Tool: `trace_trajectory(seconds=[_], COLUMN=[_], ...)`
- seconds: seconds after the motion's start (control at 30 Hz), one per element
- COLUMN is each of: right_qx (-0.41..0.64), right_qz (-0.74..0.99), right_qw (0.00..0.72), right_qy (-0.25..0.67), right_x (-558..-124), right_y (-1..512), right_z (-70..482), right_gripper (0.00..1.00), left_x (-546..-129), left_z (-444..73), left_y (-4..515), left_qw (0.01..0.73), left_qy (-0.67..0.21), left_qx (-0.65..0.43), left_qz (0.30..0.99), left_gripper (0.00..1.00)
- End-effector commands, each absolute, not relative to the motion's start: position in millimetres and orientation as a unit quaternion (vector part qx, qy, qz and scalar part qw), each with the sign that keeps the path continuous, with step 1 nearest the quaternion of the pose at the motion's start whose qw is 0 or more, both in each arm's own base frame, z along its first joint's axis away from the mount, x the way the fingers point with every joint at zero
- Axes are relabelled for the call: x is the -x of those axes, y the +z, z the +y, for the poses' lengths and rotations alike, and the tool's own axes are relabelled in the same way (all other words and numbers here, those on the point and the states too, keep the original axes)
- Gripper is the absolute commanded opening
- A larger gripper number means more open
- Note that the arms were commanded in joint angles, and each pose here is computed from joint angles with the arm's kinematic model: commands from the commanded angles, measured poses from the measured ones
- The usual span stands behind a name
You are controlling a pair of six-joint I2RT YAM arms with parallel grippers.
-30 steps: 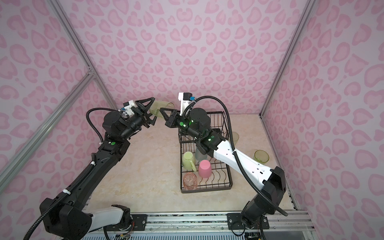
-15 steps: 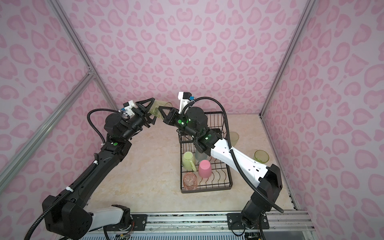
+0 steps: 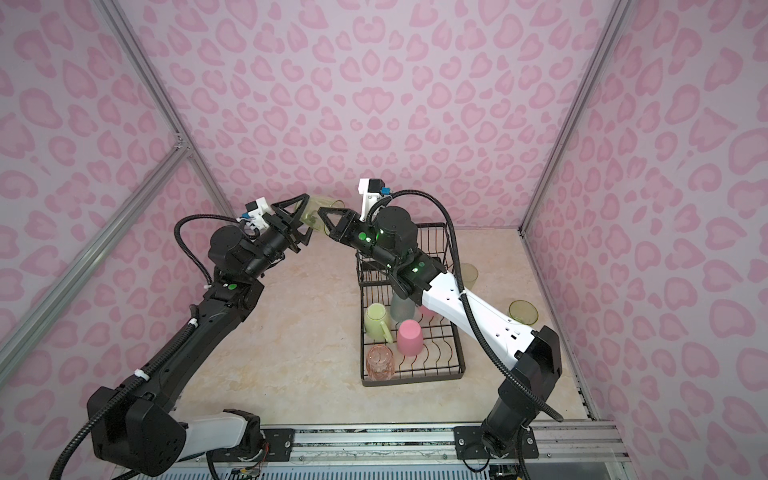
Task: Load the cups into the dish rack
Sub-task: 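Bring the green cup toward the left gripper while the left gripper closes on it, then open the right gripper off the clear green cup and pull it back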
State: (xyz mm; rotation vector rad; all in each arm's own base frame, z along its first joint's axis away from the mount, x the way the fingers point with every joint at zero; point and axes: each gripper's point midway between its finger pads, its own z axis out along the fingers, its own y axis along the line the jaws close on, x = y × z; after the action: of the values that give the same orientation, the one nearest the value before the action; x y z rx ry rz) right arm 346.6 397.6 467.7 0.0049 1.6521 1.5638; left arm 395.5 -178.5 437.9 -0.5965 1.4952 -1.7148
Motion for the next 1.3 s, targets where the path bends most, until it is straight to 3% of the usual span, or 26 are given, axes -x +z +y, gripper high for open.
trace_trajectory(seconds=[0.0,0.07,0.4,0.53,1.0,1.27], right_qx=[0.009,0.007,0.0,-0.006,-0.046,-0.085], right_qz=[0.655,0.658,0.665,0.669,0.709,0.767], right_qw=[0.415,0.415,0.42,0.426,0.446,0.426], right_qy=[0.632,0.629,0.617,0.609,0.544,0.473], right_x=[-343.8,-345.2,-349.8,-352.6,-368.3,-385.4], right_y=[469.7,467.9,464.8,462.7,439.2,399.2], right_z=[402.0,400.4,391.8,384.4,325.8,276.8], right_gripper=[0.0,0.02,0.36,0.43,0.46,0.46], left_x=[-386.7,-386.4,-389.2,-390.8,-393.5,-391.0], left_z=[-182.5,-181.6,-177.3,-174.1,-164.9,-159.9], left_y=[449.0,449.4,439.4,434.2,420.9,416.3], left_qw=[0.41,0.415,0.447,0.462,0.505,0.534], left_qy=[-0.674,-0.671,-0.641,-0.625,-0.571,-0.531], left_qx=[0.187,0.185,0.176,0.176,0.165,0.148], left_qz=[0.586,0.586,0.599,0.604,0.626,0.641], left_gripper=[0.62,0.62,0.61,0.61,0.6,0.6])
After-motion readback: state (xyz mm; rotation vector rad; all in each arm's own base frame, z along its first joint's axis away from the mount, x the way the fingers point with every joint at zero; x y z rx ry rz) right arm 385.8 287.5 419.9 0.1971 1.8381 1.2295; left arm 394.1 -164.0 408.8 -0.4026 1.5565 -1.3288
